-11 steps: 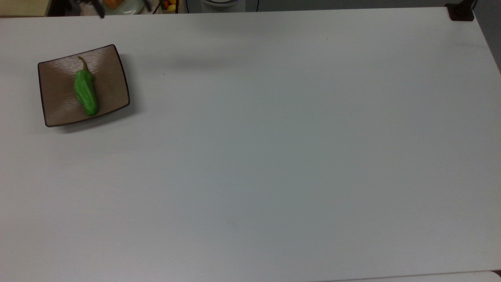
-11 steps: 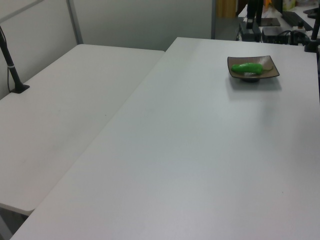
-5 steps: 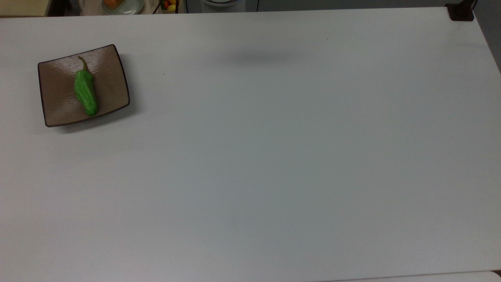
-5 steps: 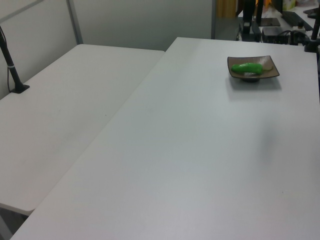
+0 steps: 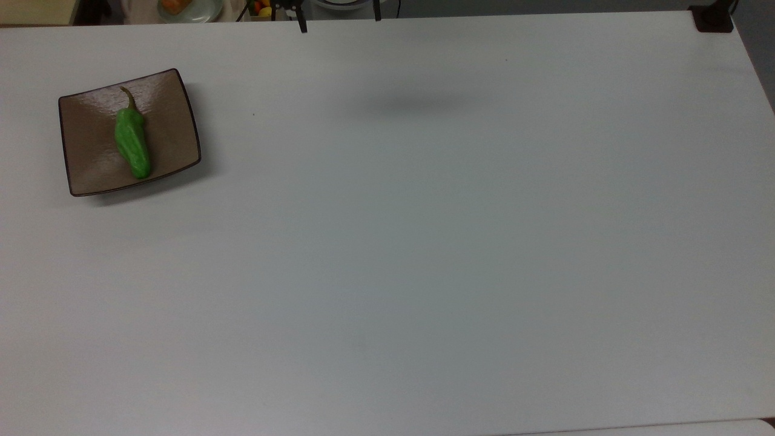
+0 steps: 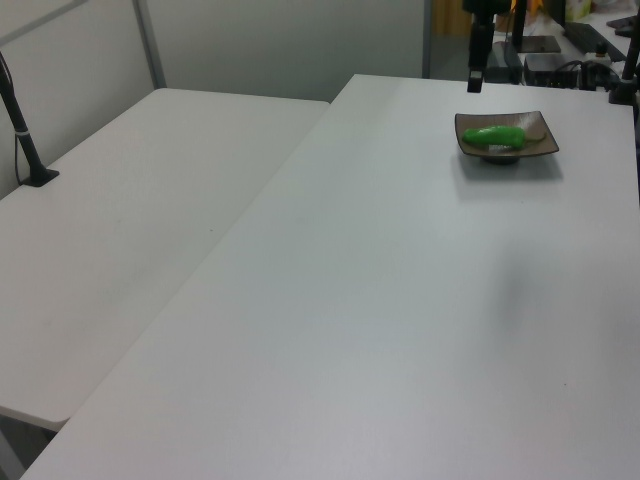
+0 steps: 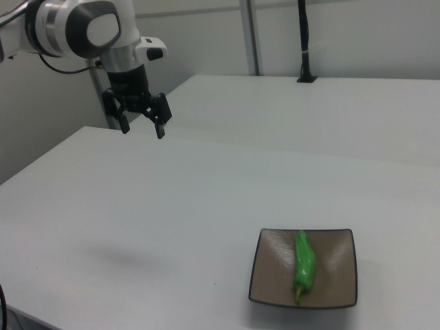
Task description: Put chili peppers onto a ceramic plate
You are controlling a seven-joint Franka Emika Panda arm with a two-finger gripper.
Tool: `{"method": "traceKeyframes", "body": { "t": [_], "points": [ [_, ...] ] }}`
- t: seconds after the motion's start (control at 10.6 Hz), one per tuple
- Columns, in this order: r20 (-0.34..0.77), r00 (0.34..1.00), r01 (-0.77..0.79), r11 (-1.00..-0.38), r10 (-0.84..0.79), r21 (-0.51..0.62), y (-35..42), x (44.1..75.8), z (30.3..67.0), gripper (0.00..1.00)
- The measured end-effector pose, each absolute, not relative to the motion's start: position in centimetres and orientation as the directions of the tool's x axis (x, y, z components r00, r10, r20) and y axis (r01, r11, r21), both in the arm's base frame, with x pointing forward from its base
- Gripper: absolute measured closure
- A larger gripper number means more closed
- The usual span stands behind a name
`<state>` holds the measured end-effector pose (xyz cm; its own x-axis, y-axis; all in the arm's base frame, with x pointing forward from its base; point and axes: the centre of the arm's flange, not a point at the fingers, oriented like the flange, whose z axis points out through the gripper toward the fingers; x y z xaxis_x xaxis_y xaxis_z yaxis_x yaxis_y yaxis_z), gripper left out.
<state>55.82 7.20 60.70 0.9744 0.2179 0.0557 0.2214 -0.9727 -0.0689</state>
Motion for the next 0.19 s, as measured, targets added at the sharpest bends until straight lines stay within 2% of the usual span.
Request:
{"method": "traceKeyframes", "body": {
  "t": [0.19],
  "points": [
    [0.077,0.973,0.221,-0.973,0.216,-0.066,7.24,56.37,60.33,0.0]
  ]
}}
